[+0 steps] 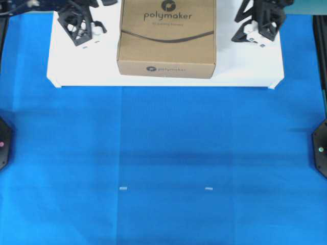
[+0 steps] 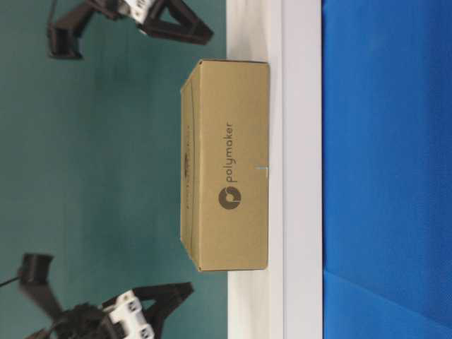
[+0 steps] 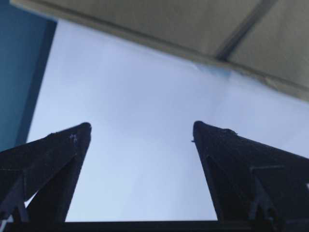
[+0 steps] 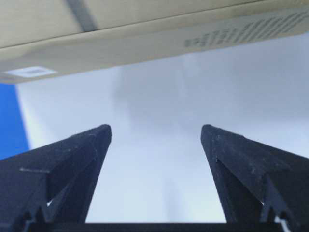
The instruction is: Place the cardboard box on the stand after clamping it between your arms.
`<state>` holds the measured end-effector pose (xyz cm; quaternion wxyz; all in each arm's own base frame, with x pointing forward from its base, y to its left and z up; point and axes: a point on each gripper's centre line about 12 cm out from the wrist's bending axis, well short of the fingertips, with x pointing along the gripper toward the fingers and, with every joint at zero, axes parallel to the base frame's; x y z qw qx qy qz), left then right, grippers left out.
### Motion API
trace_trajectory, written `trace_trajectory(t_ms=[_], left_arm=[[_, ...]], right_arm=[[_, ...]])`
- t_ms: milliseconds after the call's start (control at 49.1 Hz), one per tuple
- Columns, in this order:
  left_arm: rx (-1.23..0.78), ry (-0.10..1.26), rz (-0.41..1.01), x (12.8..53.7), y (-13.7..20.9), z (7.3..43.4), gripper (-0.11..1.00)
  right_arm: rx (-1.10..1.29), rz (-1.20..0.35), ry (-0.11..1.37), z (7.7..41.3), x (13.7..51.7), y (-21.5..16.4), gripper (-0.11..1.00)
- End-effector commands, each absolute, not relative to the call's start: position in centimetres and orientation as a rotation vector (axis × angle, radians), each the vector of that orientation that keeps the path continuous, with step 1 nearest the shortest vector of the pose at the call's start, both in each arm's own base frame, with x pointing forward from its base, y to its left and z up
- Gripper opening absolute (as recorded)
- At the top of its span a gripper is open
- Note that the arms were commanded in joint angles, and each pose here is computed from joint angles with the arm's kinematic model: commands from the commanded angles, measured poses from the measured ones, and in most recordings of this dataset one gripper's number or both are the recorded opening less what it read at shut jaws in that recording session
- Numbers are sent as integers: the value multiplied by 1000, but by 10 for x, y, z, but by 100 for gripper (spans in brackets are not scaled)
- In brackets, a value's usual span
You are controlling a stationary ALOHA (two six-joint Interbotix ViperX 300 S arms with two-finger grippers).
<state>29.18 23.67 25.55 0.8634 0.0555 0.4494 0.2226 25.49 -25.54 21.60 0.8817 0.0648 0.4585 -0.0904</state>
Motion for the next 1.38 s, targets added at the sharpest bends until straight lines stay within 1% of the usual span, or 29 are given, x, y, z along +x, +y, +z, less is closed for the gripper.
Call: trace_trajectory(t_ms=[0, 163, 285, 529, 774, 916, 1140, 1303, 1364], left_arm=[[148, 858, 485, 284, 225, 286, 83], [221, 702, 468, 275, 190, 331, 83], [253, 585, 431, 270, 159, 353, 83], [192, 423, 350, 249, 104, 360, 83], [110, 341, 275, 229, 69, 362, 83], [46, 282, 259, 216, 58, 366, 83], [-2, 184, 244, 189, 46, 370, 83], [-53, 161, 209, 189, 39, 340, 83], [-81, 140, 195, 190, 36, 334, 83]], right_arm=[[126, -230, 885, 245, 248, -244, 99], [94, -269, 796, 278, 234, -215, 99], [63, -296, 714, 298, 226, -192, 99], [13, -337, 533, 324, 209, -143, 99], [-18, -331, 353, 349, 186, -102, 99], [5, -317, 264, 353, 170, -80, 99], [77, -295, 178, 336, 140, -52, 99], [106, -308, 123, 330, 128, -45, 99], [105, -308, 109, 331, 125, -44, 99]])
